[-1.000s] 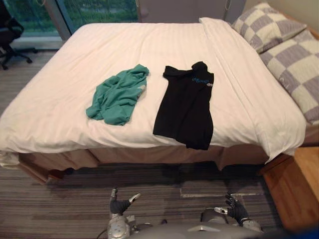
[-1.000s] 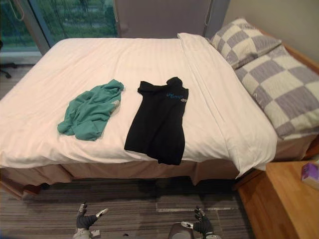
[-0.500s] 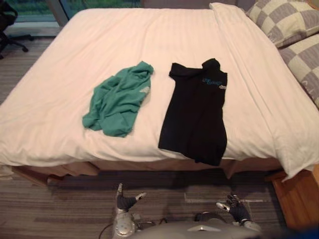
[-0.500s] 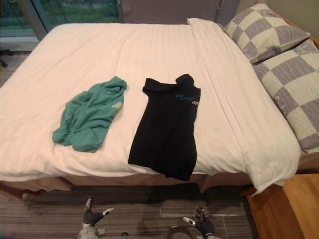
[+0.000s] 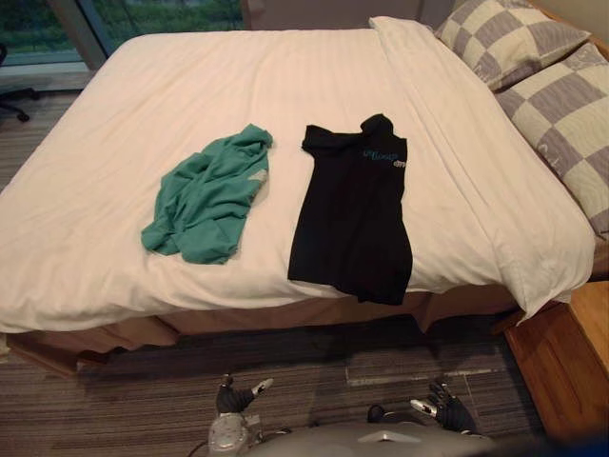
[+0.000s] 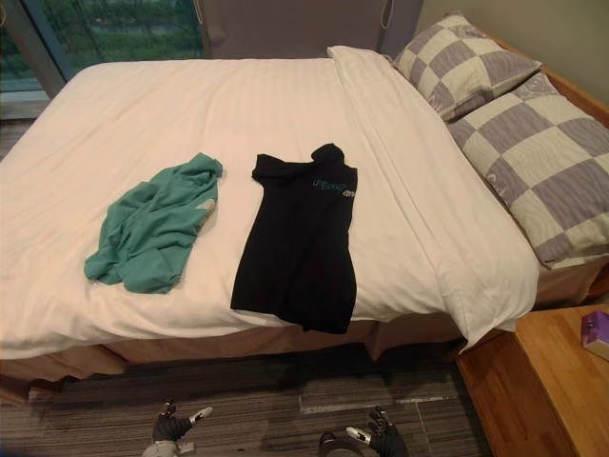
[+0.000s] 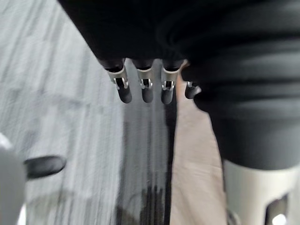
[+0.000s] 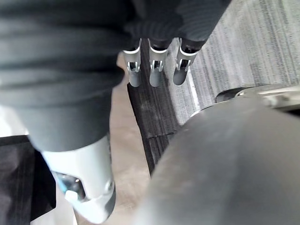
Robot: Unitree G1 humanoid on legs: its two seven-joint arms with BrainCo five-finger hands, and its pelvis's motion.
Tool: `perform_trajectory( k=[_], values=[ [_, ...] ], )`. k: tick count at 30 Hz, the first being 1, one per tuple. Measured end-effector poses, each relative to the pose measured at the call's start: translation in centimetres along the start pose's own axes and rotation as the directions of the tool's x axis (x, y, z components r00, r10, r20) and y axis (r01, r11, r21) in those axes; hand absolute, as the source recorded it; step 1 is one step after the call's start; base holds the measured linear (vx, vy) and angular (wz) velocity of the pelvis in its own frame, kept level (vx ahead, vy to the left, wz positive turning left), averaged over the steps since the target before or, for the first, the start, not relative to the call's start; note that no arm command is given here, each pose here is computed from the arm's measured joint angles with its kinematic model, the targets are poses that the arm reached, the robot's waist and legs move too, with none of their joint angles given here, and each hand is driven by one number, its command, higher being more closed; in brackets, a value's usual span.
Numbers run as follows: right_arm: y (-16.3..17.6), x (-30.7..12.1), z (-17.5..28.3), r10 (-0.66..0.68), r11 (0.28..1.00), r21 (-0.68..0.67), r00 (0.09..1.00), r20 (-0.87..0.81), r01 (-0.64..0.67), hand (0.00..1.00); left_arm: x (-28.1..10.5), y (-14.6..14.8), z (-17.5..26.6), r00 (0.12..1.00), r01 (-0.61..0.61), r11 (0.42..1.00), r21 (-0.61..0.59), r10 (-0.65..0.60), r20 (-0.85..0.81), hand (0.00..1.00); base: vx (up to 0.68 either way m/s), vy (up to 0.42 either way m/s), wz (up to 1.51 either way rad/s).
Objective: Tidy the bed and pick cloth on bed and put in laundry
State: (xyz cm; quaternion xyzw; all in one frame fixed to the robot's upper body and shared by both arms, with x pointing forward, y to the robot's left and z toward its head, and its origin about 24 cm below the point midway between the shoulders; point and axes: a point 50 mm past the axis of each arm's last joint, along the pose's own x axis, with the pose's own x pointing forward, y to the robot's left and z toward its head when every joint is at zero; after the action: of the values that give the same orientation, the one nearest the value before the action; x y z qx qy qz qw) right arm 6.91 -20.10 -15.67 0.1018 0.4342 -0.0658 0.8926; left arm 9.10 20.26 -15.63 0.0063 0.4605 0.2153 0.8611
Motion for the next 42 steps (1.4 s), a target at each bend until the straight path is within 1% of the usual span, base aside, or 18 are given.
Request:
perform_trajectory(
  k=[1,3,5,13,17,19,20,21,22,23,26,30,33,35,37,39,41,42],
  values=[
    [0.0,0.0,0.0,-0.001,1.0,0.005,1.0,-0.002,0.001,0.0,0.1,0.0,0.0,1.0,0.002,1.0,-0.021,-0.002,-0.012,0.0,0.03,-0.029,0.09],
    [-0.3,-0.1,-0.1,-0.001,1.0,0.013,1.0,-0.009,0.001,0.0,0.1,0.3,-0.4,0.998,0.008,0.993,-0.118,-0.015,-0.062,0.0,0.06,-0.023,0.2],
    [-0.5,-0.2,-0.4,-0.003,1.0,0.025,1.0,-0.021,0.004,0.0,0.2,0.2,-0.2,0.998,0.026,0.989,-0.144,-0.035,-0.059,0.0,0.07,-0.022,0.51],
    [-0.5,0.2,0.5,-0.005,1.0,0.016,1.0,-0.002,0.005,0.0,0.2,0.7,0.1,0.999,0.03,0.987,-0.16,-0.034,-0.026,0.0,0.04,-0.012,0.21],
    [-1.2,0.4,1.2,-0.007,1.0,0.006,1.0,0.015,0.007,0.0,0.0,0.1,0.2,0.996,0.089,0.981,-0.171,-0.09,0.002,0.0,0.01,0.039,-0.22],
    [-1.9,0.2,1.4,-0.032,0.999,0.017,0.999,0.021,0.032,0.0,-0.1,-0.1,0.2,0.995,0.103,0.981,-0.167,-0.101,0.016,0.0,0.13,0.246,-0.41],
    [-2.2,0.1,1.3,-0.043,0.999,0.022,0.999,0.02,0.043,0.0,-0.1,-0.3,0.3,0.993,0.113,0.985,-0.128,-0.108,0.039,0.0,0.2,0.334,-0.37],
    [-2.0,-0.1,0.7,-0.049,0.998,0.04,0.999,0.009,0.048,0.0,0.0,-0.1,0.7,0.991,0.119,0.991,-0.056,-0.115,0.062,0.0,0.22,0.344,-0.24],
    [-1.9,-0.2,0.3,-0.054,0.997,0.06,0.999,0.004,0.054,0.0,0.0,-0.1,0.9,0.99,0.126,0.992,-0.029,-0.123,0.068,0.0,0.33,0.393,-0.04],
    [-1.9,-0.3,0.1,-0.065,0.994,0.083,0.998,-0.001,0.064,0.0,0.0,-0.8,1.1,0.986,0.151,0.988,0.015,-0.151,0.069,0.0,0.37,0.413,0.08],
    [-1.1,-0.4,-0.3,-0.077,0.988,0.137,0.997,0.023,0.074,0.0,0.1,-1.1,1.0,0.982,0.179,0.981,0.079,-0.183,0.05,0.0,0.34,0.348,0.11],
    [-0.6,-0.3,0.2,-0.05,0.994,0.104,0.997,0.061,0.044,0.0,0.6,-0.6,1.6,0.982,0.18,0.974,0.14,-0.186,0.025,0.0,0.37,0.182,0.33],
    [-0.6,-0.2,0.9,-0.037,0.997,0.075,0.994,0.1,0.029,0.0,0.7,-0.9,1.8,0.982,0.188,0.972,0.143,-0.191,0.007,0.0,0.4,0.015,0.21],
    [-0.7,0.0,1.6,-0.032,0.997,0.071,0.992,0.126,0.023,0.0,0.5,-0.8,0.8,0.983,0.185,0.975,0.125,-0.182,-0.038,0.0,0.45,0.045,-0.33],
    [-0.8,-0.1,1.3,-0.046,0.994,0.101,0.992,0.119,0.034,0.0,0.7,-0.8,1.1,0.982,0.188,0.977,0.103,-0.185,-0.039,0.0,0.24,0.0,0.04],
    [-0.8,-0.3,0.8,-0.063,0.989,0.139,0.993,0.1,0.049,0.0,0.8,-0.7,0.9,0.981,0.181,0.982,0.05,-0.176,-0.087,0.0,0.13,-0.017,0.0],
    [-1.7,-0.6,0.5,-0.119,0.977,0.19,0.989,0.085,0.101,0.0,0.5,-1.5,0.4,0.976,0.189,0.982,-0.011,-0.189,-0.105,0.0,0.02,0.024,0.05],
    [-1.8,-0.7,0.0,-0.143,0.968,0.218,0.988,0.057,0.127,0.0,0.5,-1.1,0.3,0.977,0.182,0.983,-0.008,-0.182,-0.107,0.0,-0.05,0.062,0.16]
  ],
)
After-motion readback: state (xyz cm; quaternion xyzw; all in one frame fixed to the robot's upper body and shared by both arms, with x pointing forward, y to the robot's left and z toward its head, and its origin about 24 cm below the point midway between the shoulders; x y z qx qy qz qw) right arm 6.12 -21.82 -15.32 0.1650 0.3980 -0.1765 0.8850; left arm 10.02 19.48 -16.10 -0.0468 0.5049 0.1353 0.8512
